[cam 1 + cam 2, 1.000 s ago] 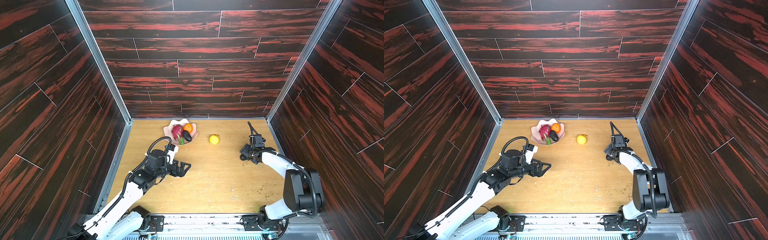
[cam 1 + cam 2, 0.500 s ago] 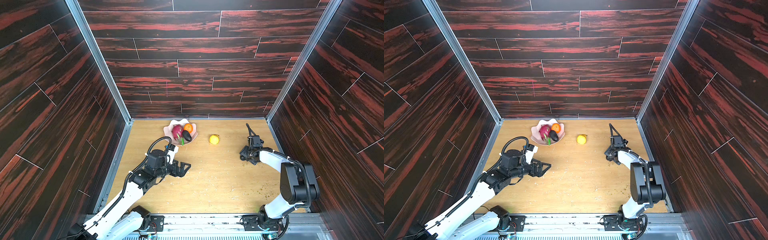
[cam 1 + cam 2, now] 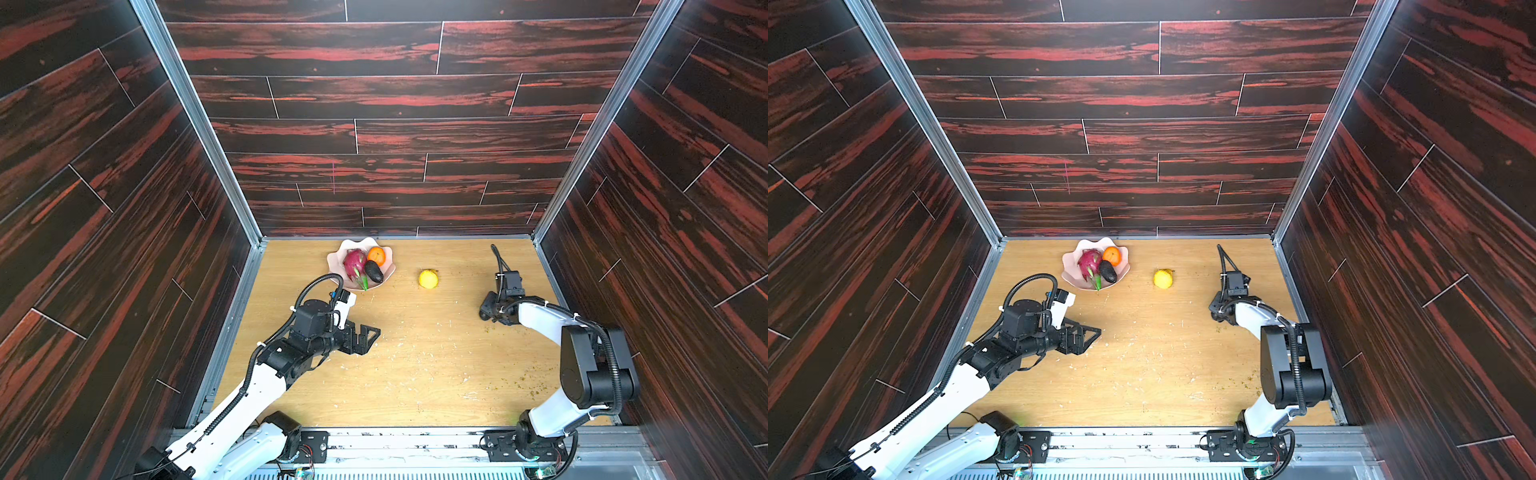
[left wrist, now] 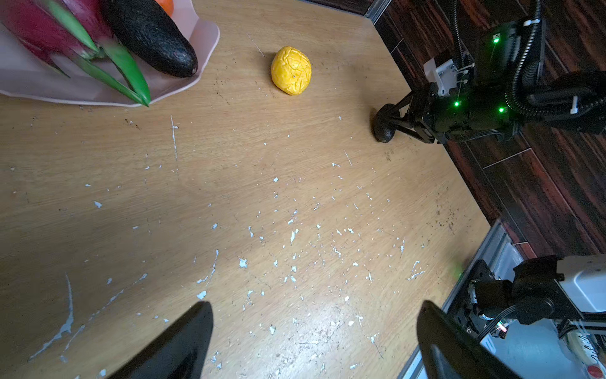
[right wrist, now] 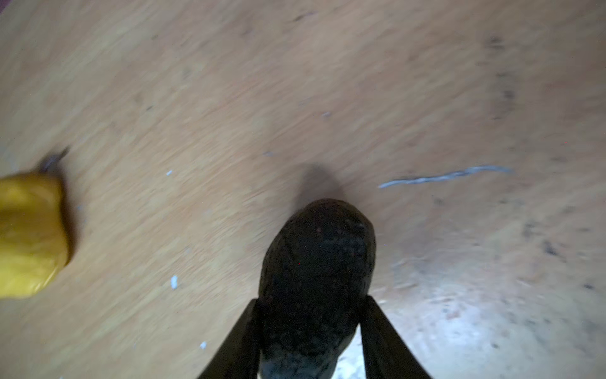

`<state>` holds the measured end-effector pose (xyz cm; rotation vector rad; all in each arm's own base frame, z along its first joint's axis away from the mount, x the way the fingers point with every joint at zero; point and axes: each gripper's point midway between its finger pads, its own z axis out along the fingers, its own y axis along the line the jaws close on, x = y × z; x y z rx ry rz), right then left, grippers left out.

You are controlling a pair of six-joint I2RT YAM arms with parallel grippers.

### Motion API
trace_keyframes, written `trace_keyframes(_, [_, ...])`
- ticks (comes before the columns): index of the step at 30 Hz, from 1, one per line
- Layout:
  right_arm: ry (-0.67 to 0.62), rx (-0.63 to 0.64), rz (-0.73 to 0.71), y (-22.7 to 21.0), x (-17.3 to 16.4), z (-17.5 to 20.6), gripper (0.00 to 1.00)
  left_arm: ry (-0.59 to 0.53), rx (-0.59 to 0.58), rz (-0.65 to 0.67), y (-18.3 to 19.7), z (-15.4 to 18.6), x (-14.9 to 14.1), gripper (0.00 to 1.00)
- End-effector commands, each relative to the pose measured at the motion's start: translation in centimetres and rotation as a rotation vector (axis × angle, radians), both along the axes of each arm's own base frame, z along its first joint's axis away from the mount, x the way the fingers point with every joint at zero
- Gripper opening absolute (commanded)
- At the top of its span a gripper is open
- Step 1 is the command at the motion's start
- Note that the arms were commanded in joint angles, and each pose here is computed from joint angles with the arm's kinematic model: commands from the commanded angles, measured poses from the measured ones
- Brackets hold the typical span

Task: Arrange fruit in a fruit bowl
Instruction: Pick up the fruit from the middle-right of the table, then place the fruit in the fruit bowl.

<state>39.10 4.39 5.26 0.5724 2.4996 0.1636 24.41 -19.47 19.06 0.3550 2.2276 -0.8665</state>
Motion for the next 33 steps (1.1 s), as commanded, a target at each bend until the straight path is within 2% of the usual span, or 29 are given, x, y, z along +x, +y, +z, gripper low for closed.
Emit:
trace_keyframes(1, [-0.164,0.0,0.298,6.6,1.5,5.1,0.43,-0.065,0.038,0.042,1.1,1.3,0.2,1.0])
trace_keyframes(6, [-0.342,0.131,0.569,16.4,2.6,11.1,0.43,-0.135,0.18,0.288,6.4,2.3,1.0,1.0])
trace_keyframes(10, [-0.408,0.194,0.695,22.1,4.1,13.7,0.43,-0.164,0.202,0.326,8.0,3.7,0.1,1.0])
trace_keyframes(14, [-0.43,0.253,0.795,26.1,5.9,14.4,0.43,-0.17,0.228,0.324,8.7,3.4,-0.7,1.0])
trace_keyframes(20, [-0.466,0.307,0.908,30.3,8.7,14.8,0.43,-0.179,0.199,0.321,8.5,3.4,-0.6,0.99])
trace_keyframes(24, [-0.492,0.298,0.962,31.9,10.1,13.6,0.43,-0.174,0.211,0.333,8.8,3.4,-0.7,0.99])
trace_keyframes(33, [-0.463,0.273,0.93,32.8,12.7,9.7,0.43,-0.169,0.215,0.343,9.0,3.1,-0.7,1.0])
